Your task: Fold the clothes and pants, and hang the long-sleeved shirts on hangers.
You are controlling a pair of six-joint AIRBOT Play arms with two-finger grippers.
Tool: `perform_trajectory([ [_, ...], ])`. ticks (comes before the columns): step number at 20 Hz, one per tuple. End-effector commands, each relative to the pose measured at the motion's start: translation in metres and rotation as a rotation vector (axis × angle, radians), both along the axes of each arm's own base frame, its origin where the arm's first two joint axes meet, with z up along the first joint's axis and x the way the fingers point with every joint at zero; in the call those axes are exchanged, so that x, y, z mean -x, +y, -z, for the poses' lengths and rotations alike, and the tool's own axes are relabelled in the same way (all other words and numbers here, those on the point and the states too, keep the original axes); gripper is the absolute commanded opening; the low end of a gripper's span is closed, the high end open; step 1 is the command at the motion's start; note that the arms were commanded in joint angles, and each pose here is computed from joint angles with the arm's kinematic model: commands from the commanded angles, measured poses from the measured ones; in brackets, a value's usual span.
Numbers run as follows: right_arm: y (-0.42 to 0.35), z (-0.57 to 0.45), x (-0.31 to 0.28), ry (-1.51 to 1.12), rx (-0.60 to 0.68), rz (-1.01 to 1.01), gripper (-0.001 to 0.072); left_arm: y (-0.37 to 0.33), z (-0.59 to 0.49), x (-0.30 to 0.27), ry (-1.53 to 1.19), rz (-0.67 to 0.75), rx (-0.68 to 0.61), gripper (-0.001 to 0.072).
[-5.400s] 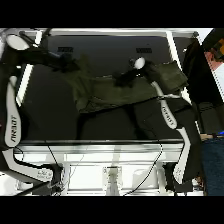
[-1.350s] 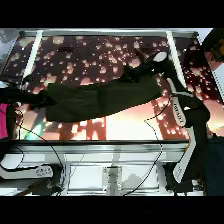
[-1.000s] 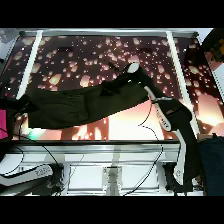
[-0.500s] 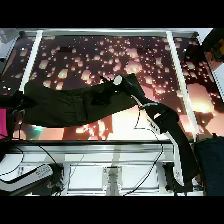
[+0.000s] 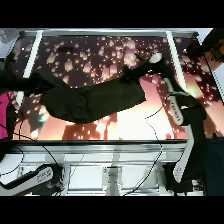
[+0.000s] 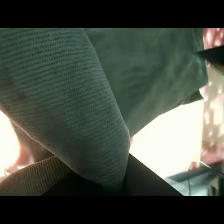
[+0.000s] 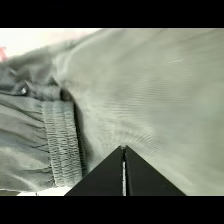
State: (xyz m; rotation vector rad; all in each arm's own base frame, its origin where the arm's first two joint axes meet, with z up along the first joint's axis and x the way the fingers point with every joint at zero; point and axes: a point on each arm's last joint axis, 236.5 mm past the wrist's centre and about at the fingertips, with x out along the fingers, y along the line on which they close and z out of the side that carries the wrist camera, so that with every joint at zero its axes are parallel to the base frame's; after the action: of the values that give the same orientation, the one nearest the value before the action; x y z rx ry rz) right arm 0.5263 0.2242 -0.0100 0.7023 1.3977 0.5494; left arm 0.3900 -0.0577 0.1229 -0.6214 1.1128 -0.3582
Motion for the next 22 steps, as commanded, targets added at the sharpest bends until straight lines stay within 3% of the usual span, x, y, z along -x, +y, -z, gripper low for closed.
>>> perform_trajectory([
  [1, -0.099, -0.029, -0.014, -0.021, 0.014, 0.114, 0.0015, -0.070, -0.009, -0.022, -0.007, -0.020, -0.040, 0.0027],
  [8, -0.157, -0.031, -0.016, -0.037, 0.027, 0.161, 0.0016, -0.294, 0.015, -0.063, -0.043, 0.135, 0.191, 0.0027],
  [11, -0.156, -0.032, -0.016, -0.051, 0.025, 0.147, 0.0017, -0.349, 0.047, -0.091, -0.020, 0.077, 0.259, 0.0028],
  [13, -0.155, -0.034, -0.022, -0.068, 0.014, 0.164, 0.0017, -0.379, 0.044, -0.117, -0.063, -0.020, 0.402, 0.0035],
  [15, -0.155, -0.041, -0.026, -0.082, -0.017, 0.183, 0.0057, -0.398, 0.042, -0.138, -0.182, -0.083, 0.474, 0.0100],
  [16, -0.162, -0.042, -0.032, -0.099, -0.017, 0.210, 0.0128, -0.406, 0.047, -0.138, -0.191, -0.098, 0.492, 0.0166],
  [18, -0.175, -0.049, -0.040, -0.118, -0.046, 0.258, 0.0283, -0.419, 0.060, -0.133, -0.186, -0.109, 0.494, 0.0474],
  [19, -0.177, -0.059, -0.042, -0.126, -0.096, 0.272, 0.0289, -0.421, 0.063, -0.136, -0.199, -0.128, 0.493, 0.0512],
  [21, -0.183, -0.073, -0.046, -0.159, -0.163, 0.284, 0.0316, -0.420, 0.059, -0.143, -0.240, -0.167, 0.500, 0.0514],
  [22, -0.188, -0.076, -0.047, -0.166, -0.177, 0.297, 0.0417, -0.418, 0.052, -0.147, -0.259, -0.179, 0.509, 0.0514],
])
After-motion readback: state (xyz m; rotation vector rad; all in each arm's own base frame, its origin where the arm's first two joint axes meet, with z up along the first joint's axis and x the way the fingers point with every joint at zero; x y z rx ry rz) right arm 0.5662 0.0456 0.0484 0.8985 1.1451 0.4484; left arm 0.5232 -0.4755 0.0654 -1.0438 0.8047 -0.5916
